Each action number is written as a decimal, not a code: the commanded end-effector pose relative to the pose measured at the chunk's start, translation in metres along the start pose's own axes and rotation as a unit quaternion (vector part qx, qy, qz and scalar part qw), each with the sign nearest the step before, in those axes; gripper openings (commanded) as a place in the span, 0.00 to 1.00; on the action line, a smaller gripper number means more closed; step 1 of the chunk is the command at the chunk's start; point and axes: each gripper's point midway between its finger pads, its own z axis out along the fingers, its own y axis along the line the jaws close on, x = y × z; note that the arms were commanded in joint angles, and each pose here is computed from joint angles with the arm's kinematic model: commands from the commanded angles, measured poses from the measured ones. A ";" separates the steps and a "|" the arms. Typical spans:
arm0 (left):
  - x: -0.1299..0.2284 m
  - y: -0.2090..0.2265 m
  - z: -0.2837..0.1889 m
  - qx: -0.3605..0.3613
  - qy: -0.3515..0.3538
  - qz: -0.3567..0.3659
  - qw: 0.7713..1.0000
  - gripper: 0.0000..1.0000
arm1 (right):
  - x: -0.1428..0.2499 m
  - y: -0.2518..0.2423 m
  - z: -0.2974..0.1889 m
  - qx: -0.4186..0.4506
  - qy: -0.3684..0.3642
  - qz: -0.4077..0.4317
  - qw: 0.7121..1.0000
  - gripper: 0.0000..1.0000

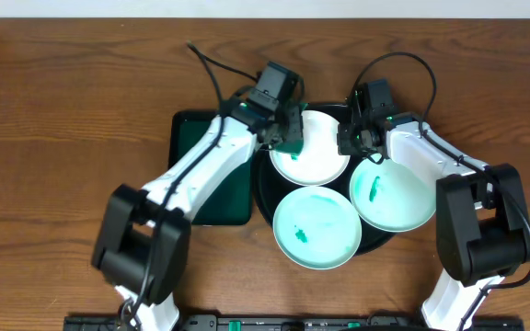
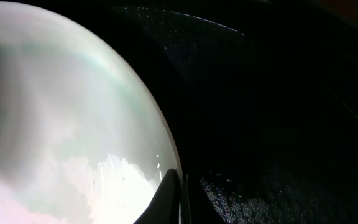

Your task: Clean dirty plates on tray and stack at the side

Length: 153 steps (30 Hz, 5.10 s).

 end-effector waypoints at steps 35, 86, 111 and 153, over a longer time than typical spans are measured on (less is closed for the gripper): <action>0.047 -0.039 0.068 0.084 0.116 -0.044 0.989 0.07 | 0.005 0.008 0.001 -0.011 0.006 -0.002 1.000 0.01; 0.097 -0.028 0.076 0.063 0.220 -0.059 0.972 0.07 | 0.007 0.014 0.002 -0.013 0.008 -0.008 1.000 0.01; 0.000 -0.016 -0.020 -0.022 -0.003 -0.009 1.000 0.07 | 0.007 0.014 0.002 -0.013 0.007 -0.009 1.000 0.01; 0.035 -0.065 0.014 0.079 0.098 0.015 0.992 0.07 | 0.007 0.014 0.002 -0.013 0.007 -0.009 1.000 0.01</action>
